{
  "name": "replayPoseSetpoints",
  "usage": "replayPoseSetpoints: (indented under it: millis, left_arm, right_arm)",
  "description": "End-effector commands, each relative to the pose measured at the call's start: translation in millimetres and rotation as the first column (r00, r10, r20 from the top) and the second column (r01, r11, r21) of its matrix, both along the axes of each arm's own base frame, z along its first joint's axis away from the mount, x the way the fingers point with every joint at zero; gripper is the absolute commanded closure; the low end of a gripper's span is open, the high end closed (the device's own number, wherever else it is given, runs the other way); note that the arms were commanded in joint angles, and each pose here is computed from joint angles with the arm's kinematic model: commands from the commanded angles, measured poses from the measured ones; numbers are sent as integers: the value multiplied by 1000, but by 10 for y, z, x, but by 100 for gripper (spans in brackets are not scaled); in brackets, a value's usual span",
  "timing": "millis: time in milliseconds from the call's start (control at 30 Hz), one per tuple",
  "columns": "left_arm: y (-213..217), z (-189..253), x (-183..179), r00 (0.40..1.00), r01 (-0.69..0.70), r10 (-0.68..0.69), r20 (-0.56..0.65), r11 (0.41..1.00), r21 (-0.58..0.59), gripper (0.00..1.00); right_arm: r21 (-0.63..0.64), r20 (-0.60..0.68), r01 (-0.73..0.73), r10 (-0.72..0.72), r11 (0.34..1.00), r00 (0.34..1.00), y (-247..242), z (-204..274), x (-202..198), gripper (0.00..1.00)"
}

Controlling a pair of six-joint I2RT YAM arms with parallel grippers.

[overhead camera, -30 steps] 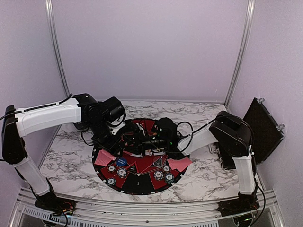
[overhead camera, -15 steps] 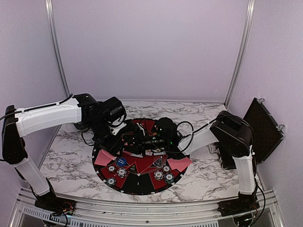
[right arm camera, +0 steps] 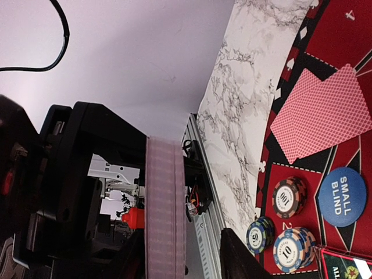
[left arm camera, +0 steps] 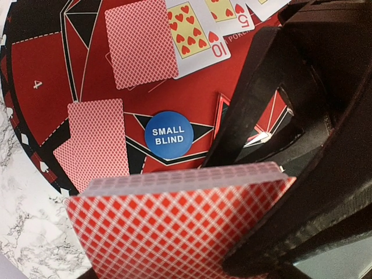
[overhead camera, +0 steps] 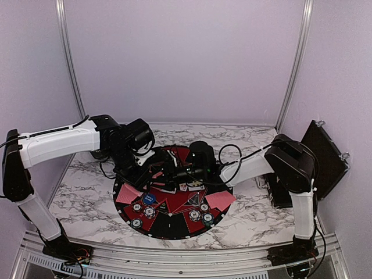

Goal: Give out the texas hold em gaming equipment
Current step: Adjust the poker card at the face-down deck piles.

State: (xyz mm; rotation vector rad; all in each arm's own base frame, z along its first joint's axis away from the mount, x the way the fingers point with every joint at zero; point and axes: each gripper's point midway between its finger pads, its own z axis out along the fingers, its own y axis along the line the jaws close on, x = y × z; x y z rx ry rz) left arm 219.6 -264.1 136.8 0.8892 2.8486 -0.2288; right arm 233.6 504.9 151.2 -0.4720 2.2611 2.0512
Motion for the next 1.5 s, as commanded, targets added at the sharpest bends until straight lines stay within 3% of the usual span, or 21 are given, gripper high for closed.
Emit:
replayPoseSetpoints:
  millis: [0, 467, 1067, 1467]
  left_arm:
    - [-40, 137, 3, 1000, 10, -10, 15, 999, -37, 37]
    - [-48, 154, -16, 1000, 14, -13, 17, 999, -52, 37]
    - [-22, 120, -32, 1000, 12, -12, 14, 999, -46, 37]
    - [-14, 90, -40, 1000, 11, -11, 6, 999, -41, 37]
  right_arm:
    - [-15, 50, 17, -16, 1000, 999, 17, 95, 78, 58]
    - [-106, 89, 95, -86, 990, 992, -138, -68, 278, 62]
    - [-64, 121, 111, -103, 992, 987, -190, 169, 318, 61]
    - [-25, 135, 126, -122, 992, 983, -276, 362, 332, 54]
